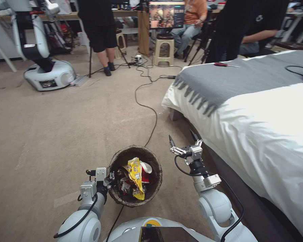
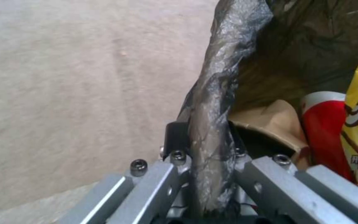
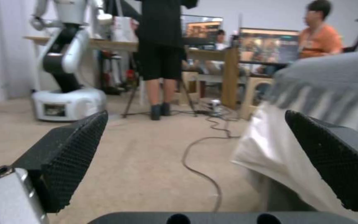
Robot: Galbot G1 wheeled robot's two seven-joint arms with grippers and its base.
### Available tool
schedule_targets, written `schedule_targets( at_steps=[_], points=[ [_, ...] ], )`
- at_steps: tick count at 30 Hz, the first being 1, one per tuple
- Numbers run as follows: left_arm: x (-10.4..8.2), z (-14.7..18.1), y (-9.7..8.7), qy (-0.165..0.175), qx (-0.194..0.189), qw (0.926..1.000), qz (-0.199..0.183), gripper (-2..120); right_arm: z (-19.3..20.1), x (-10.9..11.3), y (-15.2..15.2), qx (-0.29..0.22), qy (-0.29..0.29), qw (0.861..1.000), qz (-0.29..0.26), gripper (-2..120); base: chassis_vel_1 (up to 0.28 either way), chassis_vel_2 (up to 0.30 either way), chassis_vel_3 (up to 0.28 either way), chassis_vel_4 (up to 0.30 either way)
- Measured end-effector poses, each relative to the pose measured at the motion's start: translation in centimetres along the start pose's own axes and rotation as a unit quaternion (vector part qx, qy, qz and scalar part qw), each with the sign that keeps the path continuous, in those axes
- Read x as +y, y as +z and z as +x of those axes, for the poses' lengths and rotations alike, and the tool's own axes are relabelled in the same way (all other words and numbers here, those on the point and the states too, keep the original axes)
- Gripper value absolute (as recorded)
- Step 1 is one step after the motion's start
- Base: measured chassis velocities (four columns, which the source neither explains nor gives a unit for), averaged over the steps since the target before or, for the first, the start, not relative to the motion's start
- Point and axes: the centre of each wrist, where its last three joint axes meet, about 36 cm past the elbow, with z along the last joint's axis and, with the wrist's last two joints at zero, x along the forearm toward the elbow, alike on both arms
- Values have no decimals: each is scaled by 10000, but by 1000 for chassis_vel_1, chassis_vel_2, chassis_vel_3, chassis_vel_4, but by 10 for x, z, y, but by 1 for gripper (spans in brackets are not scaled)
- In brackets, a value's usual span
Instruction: Pick up the trash bin, then pick up the garbage from the floor and place it into the trash bin.
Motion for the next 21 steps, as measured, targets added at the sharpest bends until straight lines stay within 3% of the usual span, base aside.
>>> schedule_targets(
  at_steps=[17, 21],
  points=[
    [1, -7, -14, 91, -249, 9996, 32, 0, 3, 1, -2, 11, -21, 10000, 11, 100, 124, 125, 126, 119],
    [3, -11, -17, 226, -462, 9986, 119, 0, 4, 2, -2, 21, -32, 10000, 10, 100, 128, 146, 132, 128]
  ],
)
